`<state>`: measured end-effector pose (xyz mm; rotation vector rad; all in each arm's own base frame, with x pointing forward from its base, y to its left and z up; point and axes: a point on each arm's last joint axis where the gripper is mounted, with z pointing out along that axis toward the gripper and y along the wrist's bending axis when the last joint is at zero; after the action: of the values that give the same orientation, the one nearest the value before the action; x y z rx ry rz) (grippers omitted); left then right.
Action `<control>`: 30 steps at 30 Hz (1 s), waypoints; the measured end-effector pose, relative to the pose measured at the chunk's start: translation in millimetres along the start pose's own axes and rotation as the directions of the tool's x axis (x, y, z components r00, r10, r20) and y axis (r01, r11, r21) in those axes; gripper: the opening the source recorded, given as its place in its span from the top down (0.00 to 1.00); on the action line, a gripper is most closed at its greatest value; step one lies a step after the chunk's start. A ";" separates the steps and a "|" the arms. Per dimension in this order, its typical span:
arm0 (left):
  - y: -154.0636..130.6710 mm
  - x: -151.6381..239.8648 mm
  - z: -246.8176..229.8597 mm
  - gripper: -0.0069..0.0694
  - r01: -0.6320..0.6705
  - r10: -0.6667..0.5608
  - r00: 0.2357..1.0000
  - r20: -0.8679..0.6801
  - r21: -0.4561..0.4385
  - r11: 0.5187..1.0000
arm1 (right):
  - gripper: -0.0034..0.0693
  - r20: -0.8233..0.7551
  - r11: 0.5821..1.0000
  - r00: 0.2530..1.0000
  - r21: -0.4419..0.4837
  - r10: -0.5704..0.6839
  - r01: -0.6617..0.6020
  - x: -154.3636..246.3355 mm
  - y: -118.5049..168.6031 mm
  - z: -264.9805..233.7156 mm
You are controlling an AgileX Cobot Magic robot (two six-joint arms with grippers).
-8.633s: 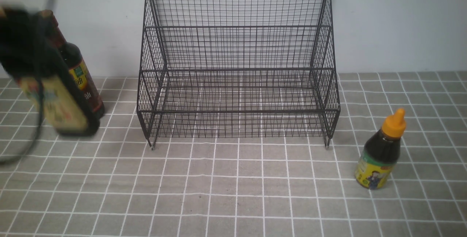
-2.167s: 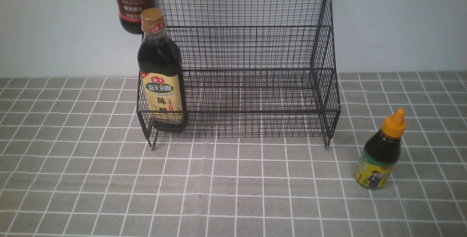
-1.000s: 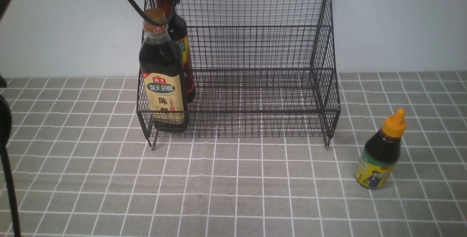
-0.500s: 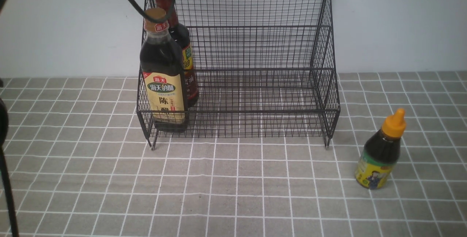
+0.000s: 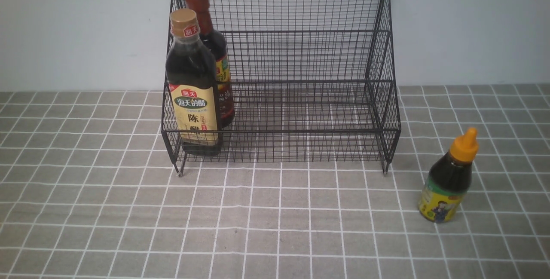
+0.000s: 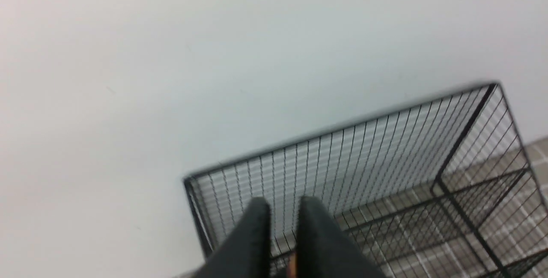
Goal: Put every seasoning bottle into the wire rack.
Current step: Use the right arm to grab the condiment bottle closest to it
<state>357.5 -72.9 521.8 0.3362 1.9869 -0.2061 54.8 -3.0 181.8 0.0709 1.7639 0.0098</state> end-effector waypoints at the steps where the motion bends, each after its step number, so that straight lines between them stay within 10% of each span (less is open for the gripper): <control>1: -1.9 -4.9 -18.2 0.89 -0.006 0.006 0.999 0.034 -0.007 1.000 | 0.97 0.000 1.000 1.000 0.000 0.000 0.000 0.0 0.0 0.0; 18: -13.9 6.0 -205.3 0.92 -0.041 0.070 0.989 0.134 -0.207 0.978 | 0.97 0.000 1.000 1.000 0.000 0.000 0.000 0.0 0.0 0.0; 30: -32.4 135.1 -280.7 0.92 0.105 -0.045 0.963 0.267 -0.214 0.971 | 0.97 0.000 1.000 1.000 0.000 0.000 0.000 0.0 0.0 0.0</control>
<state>52.4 -2.0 518.4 0.0800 1.7414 -0.0660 54.8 -3.0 181.8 0.0709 1.7639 0.0098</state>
